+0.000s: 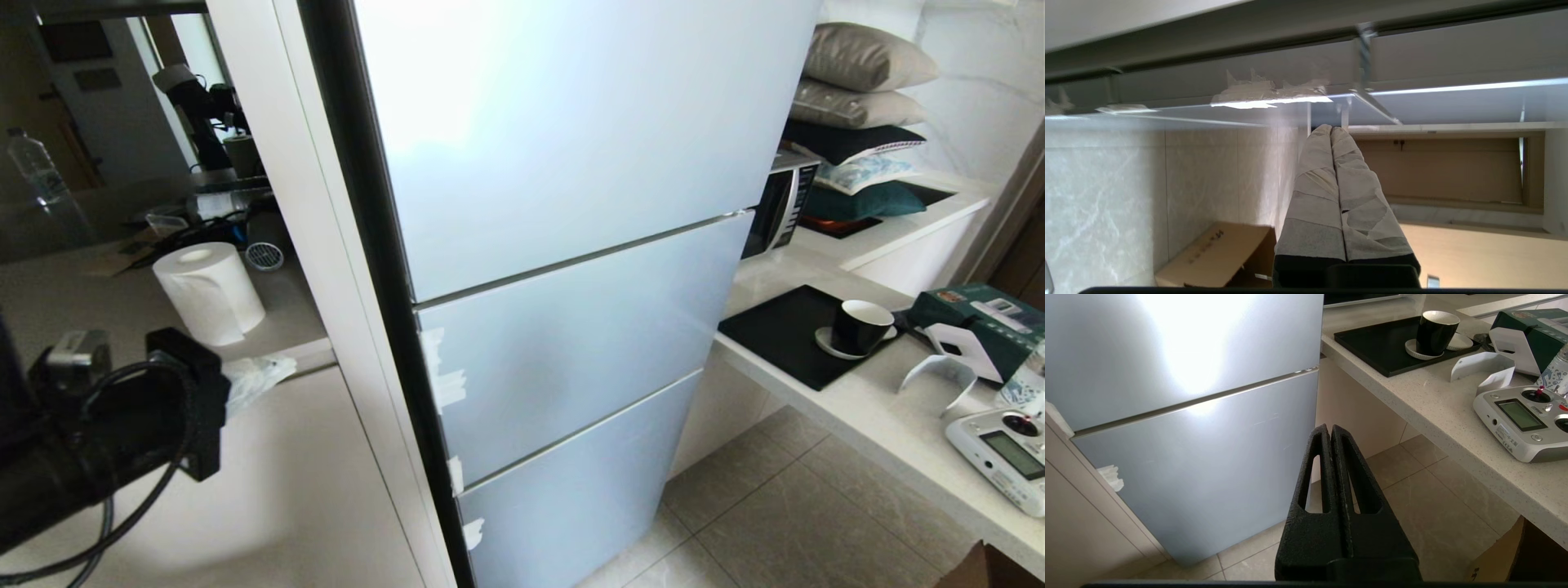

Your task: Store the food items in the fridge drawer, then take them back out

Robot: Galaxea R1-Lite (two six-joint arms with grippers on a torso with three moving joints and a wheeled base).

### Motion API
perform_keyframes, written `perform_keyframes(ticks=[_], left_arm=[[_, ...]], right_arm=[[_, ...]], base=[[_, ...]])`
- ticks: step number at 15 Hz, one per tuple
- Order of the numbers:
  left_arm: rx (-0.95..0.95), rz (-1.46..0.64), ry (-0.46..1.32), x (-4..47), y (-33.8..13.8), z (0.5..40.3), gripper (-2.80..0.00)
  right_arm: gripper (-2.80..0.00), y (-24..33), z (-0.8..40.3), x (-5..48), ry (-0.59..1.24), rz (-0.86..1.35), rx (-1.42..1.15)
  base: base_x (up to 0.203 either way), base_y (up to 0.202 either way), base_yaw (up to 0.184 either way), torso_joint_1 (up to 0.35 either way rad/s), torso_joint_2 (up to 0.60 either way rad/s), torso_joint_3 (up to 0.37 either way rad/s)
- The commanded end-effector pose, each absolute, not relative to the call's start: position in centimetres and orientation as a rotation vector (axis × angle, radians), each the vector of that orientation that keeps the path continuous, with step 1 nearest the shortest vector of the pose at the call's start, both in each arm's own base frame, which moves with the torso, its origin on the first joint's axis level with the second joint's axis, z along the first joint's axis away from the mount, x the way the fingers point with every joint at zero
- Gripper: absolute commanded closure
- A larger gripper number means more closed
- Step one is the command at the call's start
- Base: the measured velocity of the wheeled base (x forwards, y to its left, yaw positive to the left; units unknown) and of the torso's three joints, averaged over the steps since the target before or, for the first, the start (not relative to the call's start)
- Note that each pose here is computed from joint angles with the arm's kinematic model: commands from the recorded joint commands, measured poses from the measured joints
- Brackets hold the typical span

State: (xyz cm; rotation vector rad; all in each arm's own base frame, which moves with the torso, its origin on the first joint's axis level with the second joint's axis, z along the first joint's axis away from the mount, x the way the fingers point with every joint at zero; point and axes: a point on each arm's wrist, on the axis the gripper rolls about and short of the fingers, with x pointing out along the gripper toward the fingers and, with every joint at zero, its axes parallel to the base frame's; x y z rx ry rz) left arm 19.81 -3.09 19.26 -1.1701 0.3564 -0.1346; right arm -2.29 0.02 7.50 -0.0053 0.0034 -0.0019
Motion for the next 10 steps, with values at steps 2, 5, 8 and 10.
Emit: perform_keyframes(ticks=[2,5,8,10], left_arm=[[-1.171,-0.101,0.459,25.2,-4.7,15.4,0.00],[-1.174,-0.111,0.434,28.4,-5.3,13.3,0.00],[-1.174,-0.160,0.335,31.1,-5.8,12.2,0.00],[-1.176,-0.203,0.288,32.1,-6.2,12.7,0.00]], right_arm=[[0.00,0.0,7.5,-2.3,0.003,-0.001,-0.006],[0.00,0.0,7.5,-2.3,0.003,-0.002,-0.006],[0.00,0.0,7.5,-2.3,0.003,0.000,-0.006],[0.00,0.0,7.5,-2.3,0.003,0.000,-0.006]], base=[[0.000,0.000,0.000,0.000,0.00,0.000],[0.000,0.000,0.000,0.000,0.00,0.000],[0.000,0.000,0.000,0.000,0.00,0.000],[0.000,0.000,0.000,0.000,0.00,0.000]])
